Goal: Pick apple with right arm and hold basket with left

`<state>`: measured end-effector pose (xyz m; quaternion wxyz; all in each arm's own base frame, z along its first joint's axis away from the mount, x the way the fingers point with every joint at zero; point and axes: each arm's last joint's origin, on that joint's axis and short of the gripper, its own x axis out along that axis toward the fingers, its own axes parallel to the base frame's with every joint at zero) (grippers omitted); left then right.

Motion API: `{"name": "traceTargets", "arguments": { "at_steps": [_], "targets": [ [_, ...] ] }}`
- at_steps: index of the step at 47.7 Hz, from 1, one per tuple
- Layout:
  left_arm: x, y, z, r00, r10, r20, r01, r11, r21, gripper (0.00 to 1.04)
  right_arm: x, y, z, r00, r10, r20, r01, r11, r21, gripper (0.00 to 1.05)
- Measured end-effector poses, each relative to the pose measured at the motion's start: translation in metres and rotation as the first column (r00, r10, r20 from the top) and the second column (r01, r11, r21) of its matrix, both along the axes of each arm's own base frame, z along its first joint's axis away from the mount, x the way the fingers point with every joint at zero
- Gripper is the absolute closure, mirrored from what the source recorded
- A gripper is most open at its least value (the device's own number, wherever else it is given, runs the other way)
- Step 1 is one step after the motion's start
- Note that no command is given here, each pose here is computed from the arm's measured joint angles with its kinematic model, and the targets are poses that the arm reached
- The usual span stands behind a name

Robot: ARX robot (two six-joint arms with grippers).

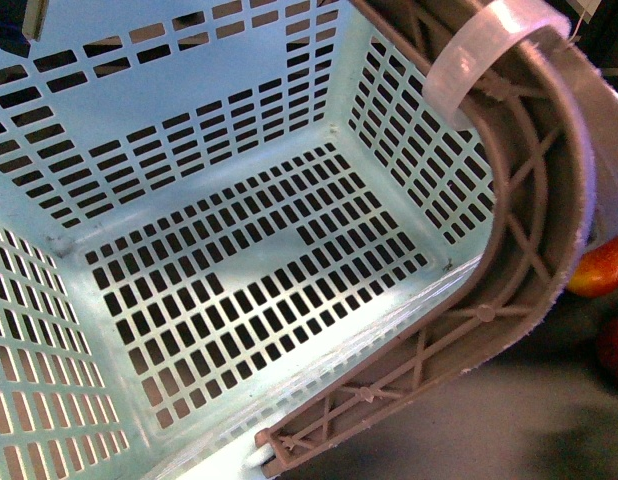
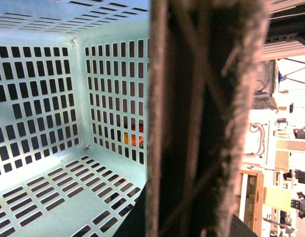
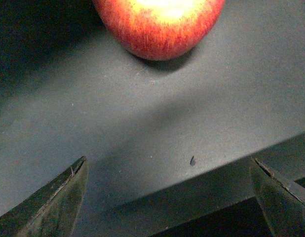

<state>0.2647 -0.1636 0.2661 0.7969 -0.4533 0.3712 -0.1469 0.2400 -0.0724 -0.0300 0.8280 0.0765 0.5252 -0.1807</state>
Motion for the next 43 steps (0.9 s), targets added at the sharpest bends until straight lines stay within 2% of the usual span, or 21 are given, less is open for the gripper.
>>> {"name": "traceTargets", "arguments": {
  "at_steps": [13, 39, 43],
  "targets": [
    [0.0, 0.0, 0.0, 1.0, -0.001, -0.001, 0.001, 1.0, -0.001, 1.0, 0.029, -0.019, 0.0, 1.0, -0.017, 0.023, 0.017, 1.0, -0.012, 0.09],
    [0.0, 0.0, 0.0, 1.0, 0.0, 0.0, 0.0, 1.0, 0.0, 1.0, 0.069, -0.023, -0.017, 0.999, 0.018, 0.043, -0.019, 1.0, 0.018, 0.09],
    [0.0, 0.0, 0.0, 1.0, 0.0, 0.0, 0.0, 1.0, 0.0, 1.0, 0.07, -0.024, -0.019, 0.999, 0.014, 0.038, -0.015, 1.0, 0.017, 0.17]
  ]
}}
